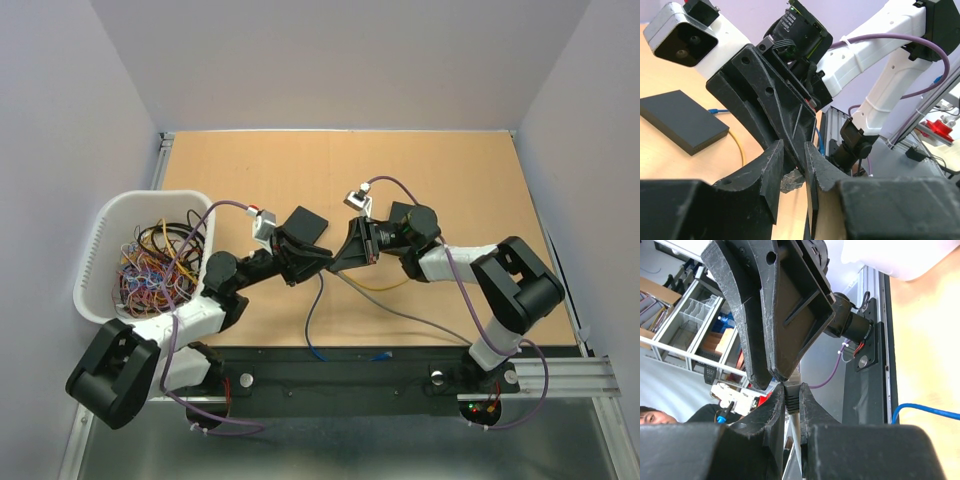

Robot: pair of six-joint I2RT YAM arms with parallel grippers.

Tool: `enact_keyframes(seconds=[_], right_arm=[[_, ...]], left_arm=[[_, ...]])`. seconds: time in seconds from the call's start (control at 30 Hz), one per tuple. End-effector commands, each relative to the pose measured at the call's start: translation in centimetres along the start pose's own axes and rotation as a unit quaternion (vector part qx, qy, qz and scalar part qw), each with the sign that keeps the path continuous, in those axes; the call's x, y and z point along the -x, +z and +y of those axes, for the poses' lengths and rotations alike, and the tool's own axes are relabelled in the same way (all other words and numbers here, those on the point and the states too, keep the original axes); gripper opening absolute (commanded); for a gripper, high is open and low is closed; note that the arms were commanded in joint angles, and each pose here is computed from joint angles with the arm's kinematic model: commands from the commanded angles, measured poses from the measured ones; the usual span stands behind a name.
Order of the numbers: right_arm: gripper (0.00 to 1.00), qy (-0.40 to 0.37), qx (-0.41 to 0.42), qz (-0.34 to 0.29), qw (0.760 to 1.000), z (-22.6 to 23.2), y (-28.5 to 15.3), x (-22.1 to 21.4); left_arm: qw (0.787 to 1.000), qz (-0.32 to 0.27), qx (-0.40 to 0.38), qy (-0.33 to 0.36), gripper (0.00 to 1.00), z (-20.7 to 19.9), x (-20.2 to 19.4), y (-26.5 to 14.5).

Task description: Insert the plug into the switch port

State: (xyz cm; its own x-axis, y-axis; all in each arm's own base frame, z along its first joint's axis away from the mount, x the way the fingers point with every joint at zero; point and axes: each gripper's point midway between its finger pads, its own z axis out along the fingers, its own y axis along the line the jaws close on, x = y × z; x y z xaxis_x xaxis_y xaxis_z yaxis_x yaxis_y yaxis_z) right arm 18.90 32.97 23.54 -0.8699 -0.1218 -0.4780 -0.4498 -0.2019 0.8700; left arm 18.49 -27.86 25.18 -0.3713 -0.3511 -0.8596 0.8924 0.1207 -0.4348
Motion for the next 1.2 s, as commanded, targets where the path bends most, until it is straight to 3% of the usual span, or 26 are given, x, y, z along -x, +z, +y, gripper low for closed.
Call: enact_keyframes(seconds=[0.0,0.2,0.37,0.57,0.73,1.0,1.17], right_arm=[[0.00,-0.276,0.107,-0.047,0.954,7.5,-0.2,2.1],[0.00,-0.280,0.113,-0.055,0.952,8.2,-0.1,2.7],[0.01,-0.279,0.114,-0.054,0.952,8.5,-0.1,2.5],[0.00,-0.279,0.113,-0.052,0.952,8.6,-0.3,2.1],[0.00,-0.280,0.112,-0.054,0.952,8.5,-0.3,2.2],[0.00,-0.267,0.107,-0.052,0.956,7.8,-0.3,1.7],[0.00,-0.259,0.103,-0.051,0.959,7.4,-0.5,1.4]], left_arm=[[0.996,-0.039,-0.043,0.061,0.33,-2.5,2.1,-0.2],[0.997,-0.036,-0.037,0.064,0.34,-2.3,1.9,-0.3],[0.997,-0.034,-0.021,0.063,0.54,-1.6,1.7,-0.4],[0.997,-0.038,-0.021,0.063,0.57,-1.7,1.8,-0.4],[0.997,-0.046,-0.022,0.065,0.41,-2.1,2.4,-0.5],[0.996,-0.054,-0.016,0.070,0.32,-2.5,3.0,-0.8],[0.995,-0.061,-0.010,0.073,0.18,-2.7,3.7,-0.9]])
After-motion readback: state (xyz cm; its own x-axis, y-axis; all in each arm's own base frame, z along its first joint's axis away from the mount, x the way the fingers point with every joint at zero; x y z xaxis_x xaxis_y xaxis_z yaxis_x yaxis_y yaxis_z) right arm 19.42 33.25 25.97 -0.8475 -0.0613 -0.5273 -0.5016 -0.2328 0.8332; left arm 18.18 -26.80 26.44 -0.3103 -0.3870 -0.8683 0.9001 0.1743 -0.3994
